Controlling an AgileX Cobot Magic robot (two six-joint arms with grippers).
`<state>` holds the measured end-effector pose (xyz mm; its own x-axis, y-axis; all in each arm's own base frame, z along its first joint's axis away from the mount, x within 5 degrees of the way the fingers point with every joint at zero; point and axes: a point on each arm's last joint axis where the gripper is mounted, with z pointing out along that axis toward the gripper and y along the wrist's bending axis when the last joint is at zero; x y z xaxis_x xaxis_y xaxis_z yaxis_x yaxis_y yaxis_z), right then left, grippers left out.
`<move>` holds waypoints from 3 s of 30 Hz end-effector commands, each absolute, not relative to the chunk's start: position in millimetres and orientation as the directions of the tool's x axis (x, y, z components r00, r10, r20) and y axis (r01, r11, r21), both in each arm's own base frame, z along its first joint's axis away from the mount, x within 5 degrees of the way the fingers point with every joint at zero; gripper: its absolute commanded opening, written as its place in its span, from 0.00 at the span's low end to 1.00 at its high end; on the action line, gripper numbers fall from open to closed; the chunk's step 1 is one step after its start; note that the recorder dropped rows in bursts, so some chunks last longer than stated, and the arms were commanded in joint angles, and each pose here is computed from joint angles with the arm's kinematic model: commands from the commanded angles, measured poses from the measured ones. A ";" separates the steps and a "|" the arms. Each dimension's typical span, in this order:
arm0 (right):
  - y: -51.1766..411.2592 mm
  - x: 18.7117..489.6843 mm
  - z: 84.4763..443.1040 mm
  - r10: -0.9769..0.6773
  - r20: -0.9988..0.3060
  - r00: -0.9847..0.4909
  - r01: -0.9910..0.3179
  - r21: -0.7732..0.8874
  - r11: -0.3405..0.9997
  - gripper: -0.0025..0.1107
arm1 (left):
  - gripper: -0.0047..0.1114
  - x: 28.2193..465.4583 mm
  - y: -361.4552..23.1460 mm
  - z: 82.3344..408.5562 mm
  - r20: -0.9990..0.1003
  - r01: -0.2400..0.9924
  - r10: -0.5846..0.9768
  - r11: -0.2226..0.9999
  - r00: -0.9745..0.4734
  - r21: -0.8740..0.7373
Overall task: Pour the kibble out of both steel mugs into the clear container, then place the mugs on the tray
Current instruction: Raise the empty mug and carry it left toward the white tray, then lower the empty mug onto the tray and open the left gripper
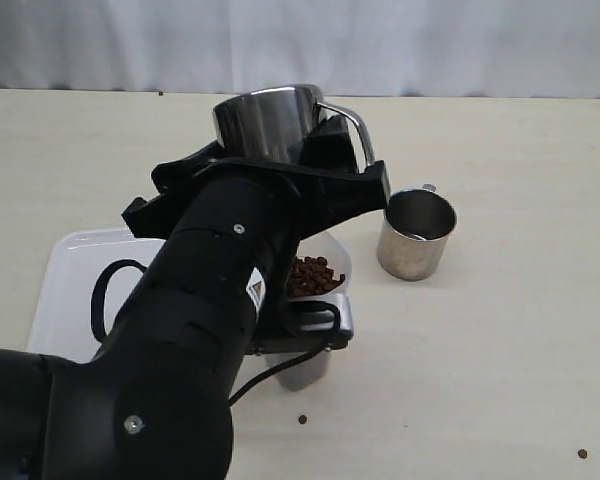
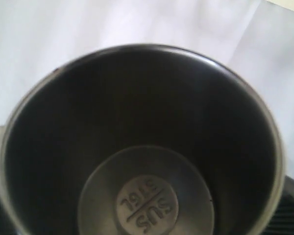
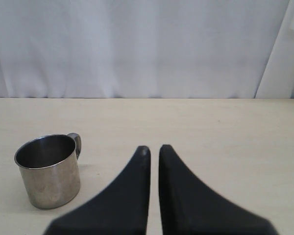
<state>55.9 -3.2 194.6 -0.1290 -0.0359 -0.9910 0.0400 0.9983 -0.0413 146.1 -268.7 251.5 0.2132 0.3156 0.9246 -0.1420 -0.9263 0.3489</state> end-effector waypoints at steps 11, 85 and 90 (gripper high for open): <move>-3.4 55.7 194.1 -0.039 -0.991 -0.125 0.044 -0.045 0.998 0.06 | 0.04 141.8 -277.9 240.5 0.948 -0.136 0.279 -0.944 0.153 0.299; -3.4 55.7 194.1 -0.039 -0.991 -0.125 0.044 -0.045 0.998 0.06 | 0.75 262.5 -69.8 162.1 -0.765 0.386 0.256 0.922 -0.590 0.010; -3.4 55.7 194.1 -0.039 -0.991 -0.125 0.044 -0.045 0.998 0.06 | 0.70 241.5 -74.3 203.9 -0.809 0.372 0.250 0.927 -0.531 0.042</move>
